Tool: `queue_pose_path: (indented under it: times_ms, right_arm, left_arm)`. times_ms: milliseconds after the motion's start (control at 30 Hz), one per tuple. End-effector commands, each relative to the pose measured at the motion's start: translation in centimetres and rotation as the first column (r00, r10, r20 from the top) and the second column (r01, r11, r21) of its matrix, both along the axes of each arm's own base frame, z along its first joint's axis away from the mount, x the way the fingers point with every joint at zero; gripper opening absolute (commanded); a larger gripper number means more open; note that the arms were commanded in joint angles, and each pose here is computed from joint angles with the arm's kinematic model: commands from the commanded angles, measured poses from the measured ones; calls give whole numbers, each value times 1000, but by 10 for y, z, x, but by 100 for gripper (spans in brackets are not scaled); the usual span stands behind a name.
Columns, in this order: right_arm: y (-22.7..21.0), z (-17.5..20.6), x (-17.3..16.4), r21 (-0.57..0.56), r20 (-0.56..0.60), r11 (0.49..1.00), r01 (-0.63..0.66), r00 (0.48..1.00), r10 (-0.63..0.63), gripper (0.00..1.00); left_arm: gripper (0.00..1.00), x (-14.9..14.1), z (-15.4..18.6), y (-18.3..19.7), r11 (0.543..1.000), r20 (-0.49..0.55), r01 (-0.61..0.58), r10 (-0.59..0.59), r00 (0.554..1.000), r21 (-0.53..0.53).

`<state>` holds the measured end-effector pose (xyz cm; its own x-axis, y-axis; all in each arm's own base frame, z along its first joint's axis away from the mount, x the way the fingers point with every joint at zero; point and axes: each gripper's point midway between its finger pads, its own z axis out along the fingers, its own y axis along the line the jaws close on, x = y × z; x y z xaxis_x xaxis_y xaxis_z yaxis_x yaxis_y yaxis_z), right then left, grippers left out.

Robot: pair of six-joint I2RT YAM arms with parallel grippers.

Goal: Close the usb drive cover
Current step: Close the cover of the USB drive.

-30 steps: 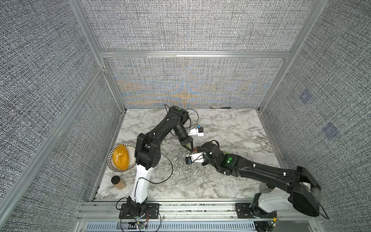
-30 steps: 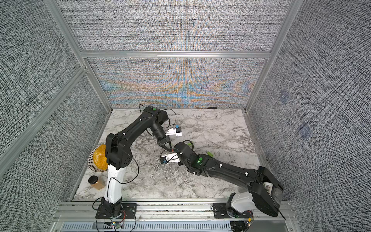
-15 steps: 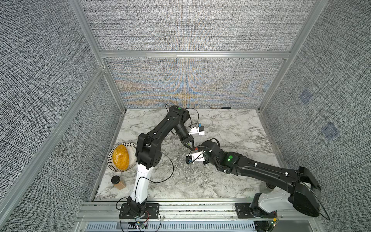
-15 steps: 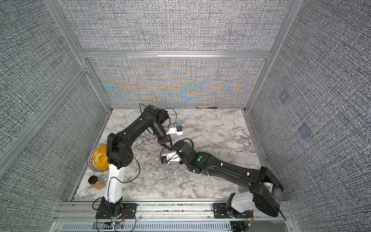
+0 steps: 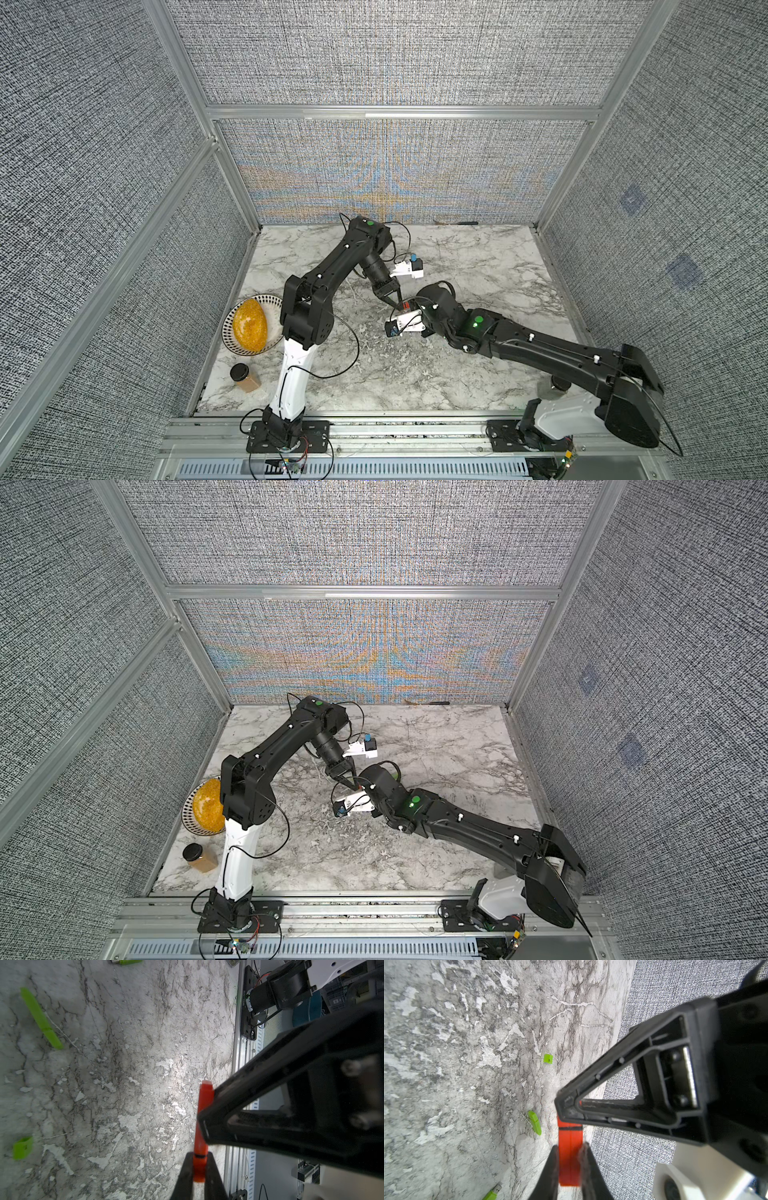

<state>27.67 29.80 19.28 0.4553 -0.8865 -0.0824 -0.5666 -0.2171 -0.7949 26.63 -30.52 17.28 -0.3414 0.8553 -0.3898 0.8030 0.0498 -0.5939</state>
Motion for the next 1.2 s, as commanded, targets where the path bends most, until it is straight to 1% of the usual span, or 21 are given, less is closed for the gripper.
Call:
queue_pose_path:
  times_ms: [0,233,533,767,867,933,967,1000,1033,1100,1133,1167]
  right_arm:
    - [40,26,-15,180,-7,972,-149,988,153,0]
    - [45,19,-14,165,-41,974,-156,985,165,0]
    - [49,17,-18,189,-57,967,-172,981,186,0]
    - [43,15,-15,193,-42,970,-149,986,160,0]
    - [37,14,-12,202,-32,973,-111,992,120,0]
    - [31,14,-10,215,-21,973,-84,996,91,8]
    - [27,15,-9,227,-20,972,-68,997,74,18]
    - [23,17,-7,241,-17,969,-49,998,54,27]
    - [19,19,-6,254,-17,967,-35,999,40,33]
    - [11,26,-3,293,-11,956,3,1000,1,50]
    - [6,28,-2,307,-10,952,17,1000,-14,55]
    - [2,30,-3,323,-14,946,34,999,-31,57]
  left_arm:
    - [0,-19,19,0,1000,-132,-26,24,991,-17]
    - [0,-18,30,-7,998,-145,-42,33,989,-56]
    - [0,-17,37,-10,996,-153,-53,41,987,-77]
    - [0,-13,30,-5,997,-117,-62,56,992,-46]
    - [0,-7,26,-3,996,-68,-85,82,994,-35]
    - [0,-1,23,0,994,-24,-110,109,994,-23]
    - [0,2,24,2,992,-3,-125,125,992,-26]
    - [0,3,25,5,991,13,-133,133,991,-30]
    - [0,3,24,8,990,26,-137,138,990,-24]
    - [0,4,18,16,989,56,-149,148,987,24]
    - [0,4,16,20,987,68,-156,153,986,42]
    - [0,4,13,23,985,77,-162,157,985,57]
